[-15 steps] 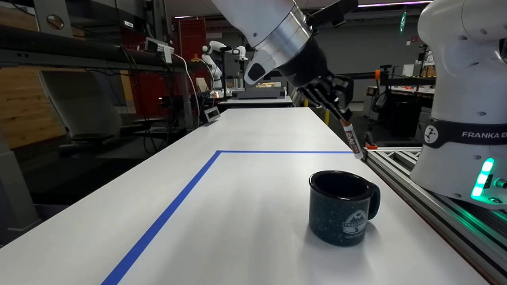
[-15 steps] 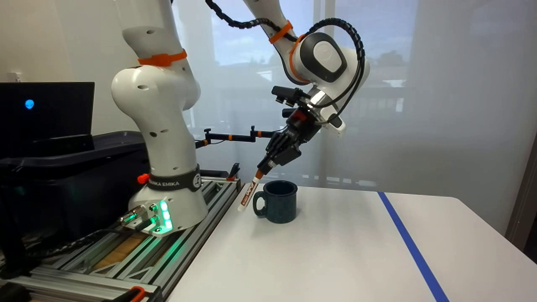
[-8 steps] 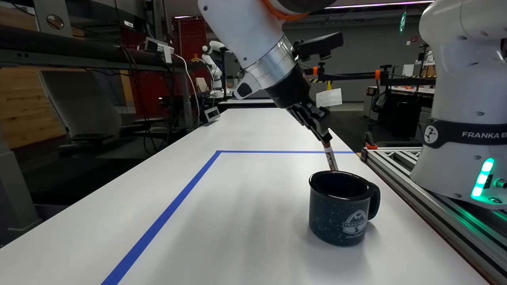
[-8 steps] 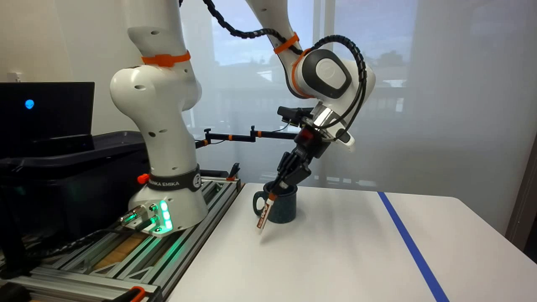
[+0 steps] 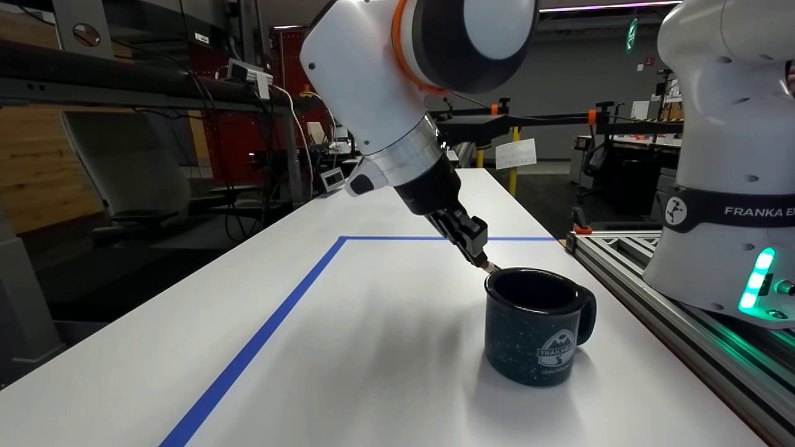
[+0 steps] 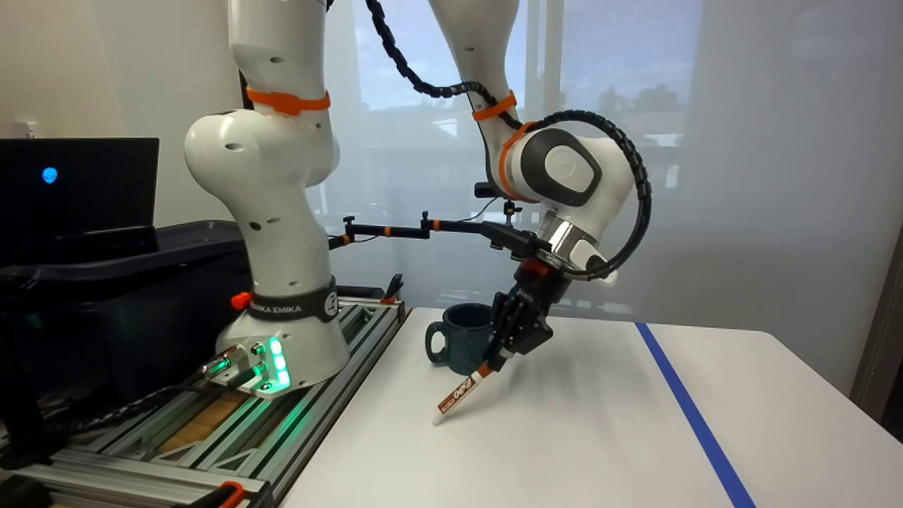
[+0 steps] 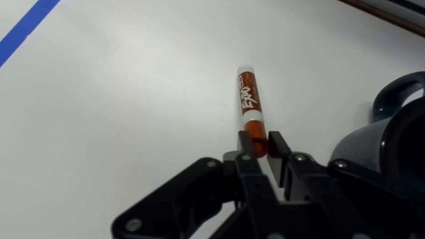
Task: Take the red marker out of the mug.
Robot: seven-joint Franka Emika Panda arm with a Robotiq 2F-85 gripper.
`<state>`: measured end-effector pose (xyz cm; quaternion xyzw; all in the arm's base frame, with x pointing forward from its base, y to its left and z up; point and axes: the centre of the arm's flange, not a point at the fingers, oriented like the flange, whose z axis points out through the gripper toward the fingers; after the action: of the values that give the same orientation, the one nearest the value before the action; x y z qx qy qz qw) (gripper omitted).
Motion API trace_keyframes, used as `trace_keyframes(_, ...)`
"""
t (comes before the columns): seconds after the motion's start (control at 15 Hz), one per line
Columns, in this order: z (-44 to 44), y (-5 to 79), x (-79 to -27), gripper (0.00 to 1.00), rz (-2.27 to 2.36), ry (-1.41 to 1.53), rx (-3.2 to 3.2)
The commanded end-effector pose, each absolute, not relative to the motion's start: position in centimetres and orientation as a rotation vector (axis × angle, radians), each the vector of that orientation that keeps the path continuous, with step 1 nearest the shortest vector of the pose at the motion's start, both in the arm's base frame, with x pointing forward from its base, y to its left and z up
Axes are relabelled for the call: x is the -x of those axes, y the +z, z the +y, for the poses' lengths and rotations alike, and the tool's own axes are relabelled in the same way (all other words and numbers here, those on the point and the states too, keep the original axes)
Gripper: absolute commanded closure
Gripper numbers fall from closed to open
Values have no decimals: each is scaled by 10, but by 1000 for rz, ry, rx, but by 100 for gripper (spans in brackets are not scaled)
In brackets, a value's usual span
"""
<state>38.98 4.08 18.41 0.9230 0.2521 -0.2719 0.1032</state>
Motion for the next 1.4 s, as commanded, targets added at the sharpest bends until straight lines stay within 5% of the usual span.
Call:
trace_keyframes(0.0,45,169,-412,96,797,-740,-2666)
trace_keyframes(0.73,58,145,-436,96,938,-640,-2650)
trace_keyframes(0.8,59,148,-436,58,948,-633,-2648)
trace_keyframes(0.87,61,153,-435,57,945,-627,-2644)
trace_keyframes(1.33,81,222,-416,5,858,-547,-2755)
